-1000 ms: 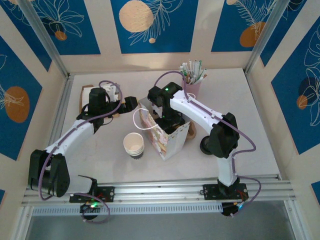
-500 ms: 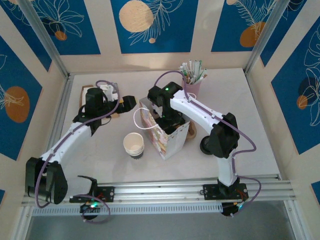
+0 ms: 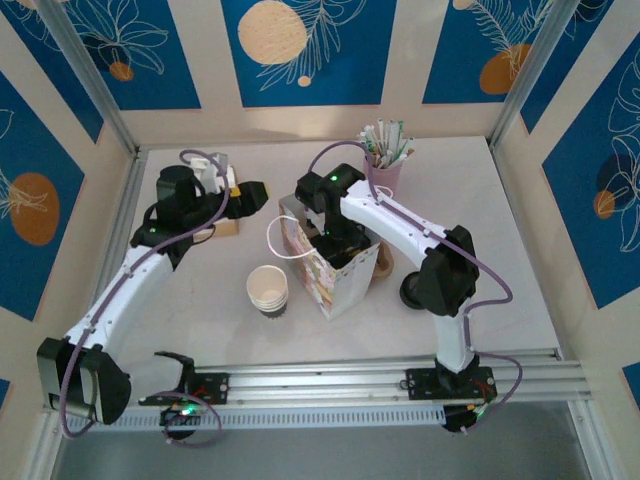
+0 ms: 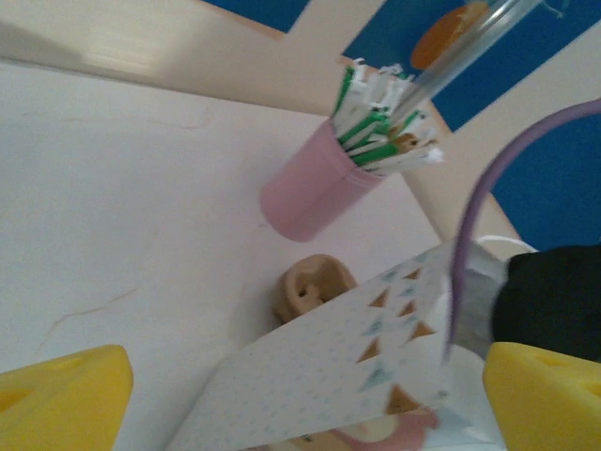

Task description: Pack the takeout coffee

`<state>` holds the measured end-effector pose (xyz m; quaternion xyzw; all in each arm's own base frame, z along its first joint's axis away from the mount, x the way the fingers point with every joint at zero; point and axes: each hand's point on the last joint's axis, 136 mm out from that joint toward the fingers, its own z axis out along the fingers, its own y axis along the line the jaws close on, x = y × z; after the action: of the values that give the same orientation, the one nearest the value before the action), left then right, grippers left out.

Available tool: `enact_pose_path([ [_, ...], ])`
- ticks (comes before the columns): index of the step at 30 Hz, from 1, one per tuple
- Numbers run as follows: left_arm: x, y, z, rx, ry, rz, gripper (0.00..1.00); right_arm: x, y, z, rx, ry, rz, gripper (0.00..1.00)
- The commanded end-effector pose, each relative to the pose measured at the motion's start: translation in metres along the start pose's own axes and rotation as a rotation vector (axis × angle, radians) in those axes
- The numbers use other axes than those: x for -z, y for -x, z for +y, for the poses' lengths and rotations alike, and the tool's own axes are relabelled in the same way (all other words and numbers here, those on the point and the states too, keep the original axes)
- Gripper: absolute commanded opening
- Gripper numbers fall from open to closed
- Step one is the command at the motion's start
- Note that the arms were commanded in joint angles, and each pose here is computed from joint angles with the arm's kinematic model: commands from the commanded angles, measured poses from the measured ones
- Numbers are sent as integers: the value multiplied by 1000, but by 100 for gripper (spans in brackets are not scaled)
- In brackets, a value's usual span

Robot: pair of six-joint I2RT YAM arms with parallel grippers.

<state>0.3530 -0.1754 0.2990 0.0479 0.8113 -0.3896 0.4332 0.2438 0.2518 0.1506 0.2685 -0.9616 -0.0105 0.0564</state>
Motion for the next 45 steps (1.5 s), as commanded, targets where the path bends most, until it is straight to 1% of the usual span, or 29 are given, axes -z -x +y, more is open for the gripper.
enact_pose_path([
  [1,-3,0,-27,-7,-112,81,90,22,-6,0,-16,3,-49,86],
  [3,-13,-7,-32,-7,-137,140,86,24,-6,0,-14,2,-54,86],
  [6,-25,-17,-38,-21,-147,202,83,25,-6,0,-13,-1,-59,86],
  [8,-30,-21,-38,-19,-146,223,78,26,-6,0,-14,-2,-60,86],
  [14,-45,-31,-29,9,-140,262,75,28,-8,-1,-15,-5,-64,86],
  [25,-52,-40,-18,20,-105,285,75,38,-9,0,-10,-10,-84,86],
  [45,-50,-37,-21,16,-105,273,75,54,-13,0,-10,-27,-115,87],
])
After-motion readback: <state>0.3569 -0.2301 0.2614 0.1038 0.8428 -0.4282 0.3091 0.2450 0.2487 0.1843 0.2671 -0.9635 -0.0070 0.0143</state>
